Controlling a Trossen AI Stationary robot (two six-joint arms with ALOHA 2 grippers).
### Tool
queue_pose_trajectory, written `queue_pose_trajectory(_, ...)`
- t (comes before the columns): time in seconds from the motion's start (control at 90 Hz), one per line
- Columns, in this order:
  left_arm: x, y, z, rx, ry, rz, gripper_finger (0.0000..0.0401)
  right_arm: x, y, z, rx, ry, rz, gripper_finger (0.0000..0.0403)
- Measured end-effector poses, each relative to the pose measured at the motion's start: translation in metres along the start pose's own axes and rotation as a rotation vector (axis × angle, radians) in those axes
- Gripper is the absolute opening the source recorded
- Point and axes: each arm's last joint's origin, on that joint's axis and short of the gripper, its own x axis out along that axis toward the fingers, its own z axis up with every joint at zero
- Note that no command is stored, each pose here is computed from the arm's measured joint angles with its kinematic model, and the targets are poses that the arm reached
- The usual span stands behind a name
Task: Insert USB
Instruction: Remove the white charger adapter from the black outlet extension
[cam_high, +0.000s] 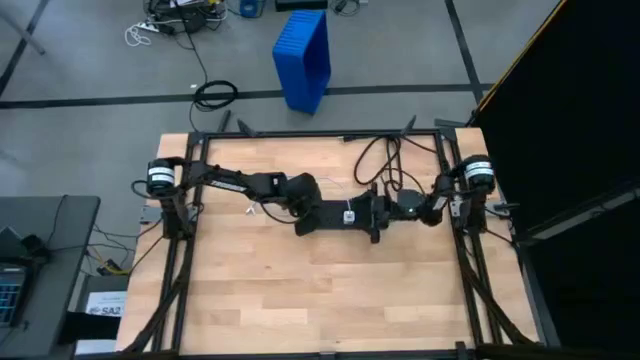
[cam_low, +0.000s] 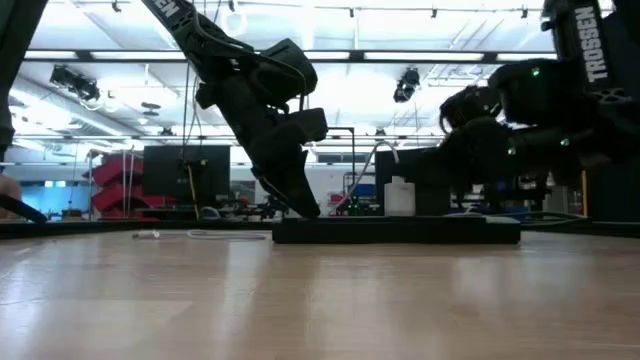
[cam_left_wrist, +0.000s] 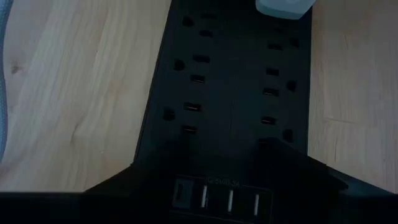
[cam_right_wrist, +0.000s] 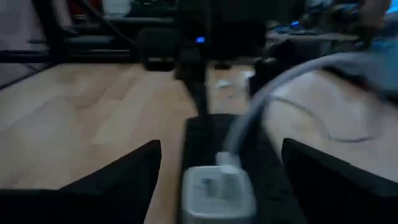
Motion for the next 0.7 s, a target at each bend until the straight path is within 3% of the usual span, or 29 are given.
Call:
queue_pose_trajectory(0.311, -0.016, -0.002, 0.006, 0.037, -0.045, -0.030, 0.0229, -0.044, -0.005, 0.015, 0.032, -0.063, -0.059, 0.0286)
queue_pose_trajectory(0.7, -0.050, -0.007, 0.022, 0.055, -0.181, -0.048, 0.0229, -0.047, -0.004, 0.013, 0.032, -0.051, -0.058, 0.0248)
